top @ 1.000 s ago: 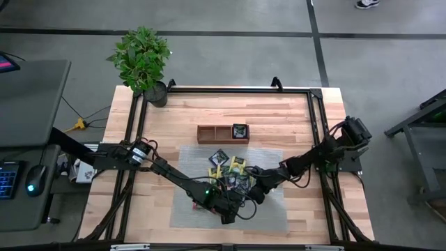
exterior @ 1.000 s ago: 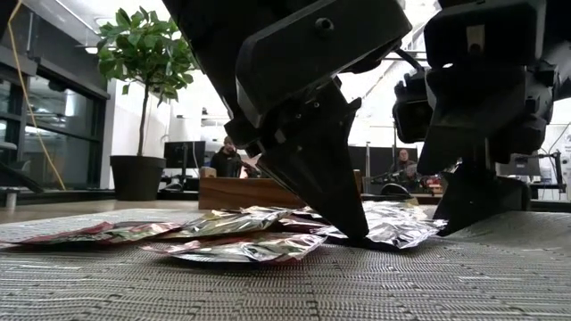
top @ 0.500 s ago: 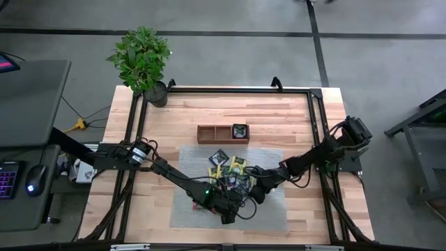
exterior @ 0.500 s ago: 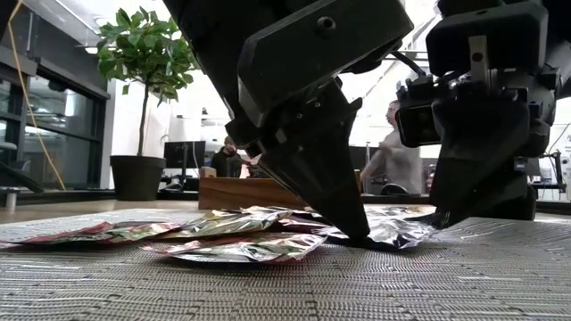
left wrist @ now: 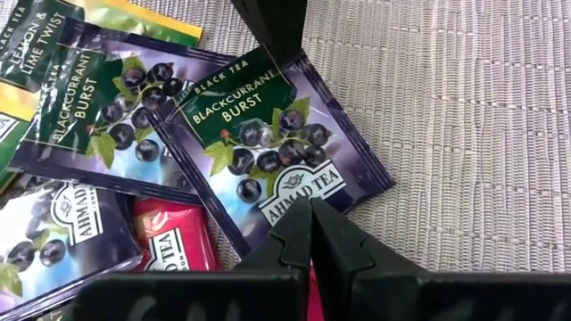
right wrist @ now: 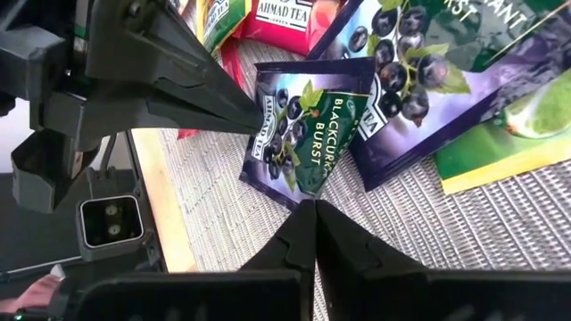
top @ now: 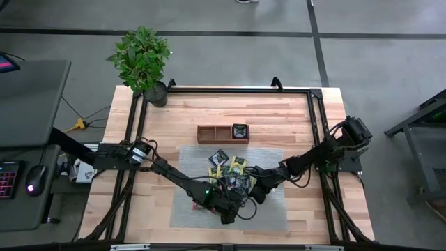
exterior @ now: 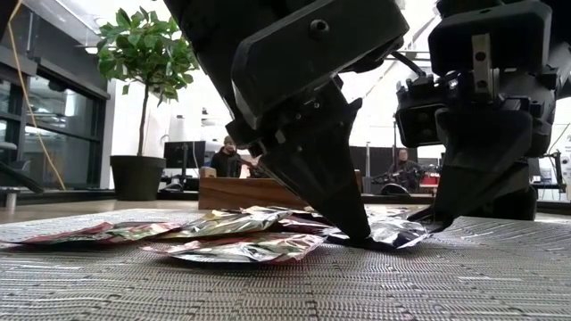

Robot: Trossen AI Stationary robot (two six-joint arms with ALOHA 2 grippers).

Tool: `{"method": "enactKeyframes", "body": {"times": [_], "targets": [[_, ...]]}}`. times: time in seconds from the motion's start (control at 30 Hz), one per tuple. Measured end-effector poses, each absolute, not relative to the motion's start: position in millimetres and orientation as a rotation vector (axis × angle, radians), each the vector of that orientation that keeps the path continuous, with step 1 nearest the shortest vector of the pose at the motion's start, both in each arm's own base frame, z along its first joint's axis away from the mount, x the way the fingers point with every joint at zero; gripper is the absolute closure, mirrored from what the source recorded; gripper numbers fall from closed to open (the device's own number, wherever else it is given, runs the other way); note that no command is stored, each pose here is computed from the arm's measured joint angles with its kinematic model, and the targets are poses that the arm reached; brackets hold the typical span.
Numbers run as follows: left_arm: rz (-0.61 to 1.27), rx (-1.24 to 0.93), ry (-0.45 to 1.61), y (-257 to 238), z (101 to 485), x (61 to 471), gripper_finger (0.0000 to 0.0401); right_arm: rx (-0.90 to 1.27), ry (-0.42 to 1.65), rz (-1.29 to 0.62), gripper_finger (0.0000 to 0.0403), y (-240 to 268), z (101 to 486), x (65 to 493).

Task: Pick & Place Tea
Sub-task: Put the violet tea bag into the right section of the wooden organizer

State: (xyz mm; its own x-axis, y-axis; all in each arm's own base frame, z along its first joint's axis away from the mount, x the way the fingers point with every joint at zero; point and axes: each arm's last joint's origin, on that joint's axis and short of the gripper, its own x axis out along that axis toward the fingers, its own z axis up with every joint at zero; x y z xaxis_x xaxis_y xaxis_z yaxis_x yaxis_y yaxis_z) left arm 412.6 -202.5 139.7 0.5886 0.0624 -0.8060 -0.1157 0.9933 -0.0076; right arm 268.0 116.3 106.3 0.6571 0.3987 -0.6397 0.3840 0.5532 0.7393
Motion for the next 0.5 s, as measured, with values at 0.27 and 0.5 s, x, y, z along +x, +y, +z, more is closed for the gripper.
{"method": "enactKeyframes", "body": {"times": [0.27,0.5], "targets": [[0.011,-0.035,0.953,-202.3,150.7,410.2,0.04,1.011,0.926,-0.006,0.0402,115.7,104.2,265.9],[0.039,0.073,0.962,-190.0,191.6,394.2,0.04,1.01,0.929,-0.006,0.0402,115.8,104.0,265.6]]}}
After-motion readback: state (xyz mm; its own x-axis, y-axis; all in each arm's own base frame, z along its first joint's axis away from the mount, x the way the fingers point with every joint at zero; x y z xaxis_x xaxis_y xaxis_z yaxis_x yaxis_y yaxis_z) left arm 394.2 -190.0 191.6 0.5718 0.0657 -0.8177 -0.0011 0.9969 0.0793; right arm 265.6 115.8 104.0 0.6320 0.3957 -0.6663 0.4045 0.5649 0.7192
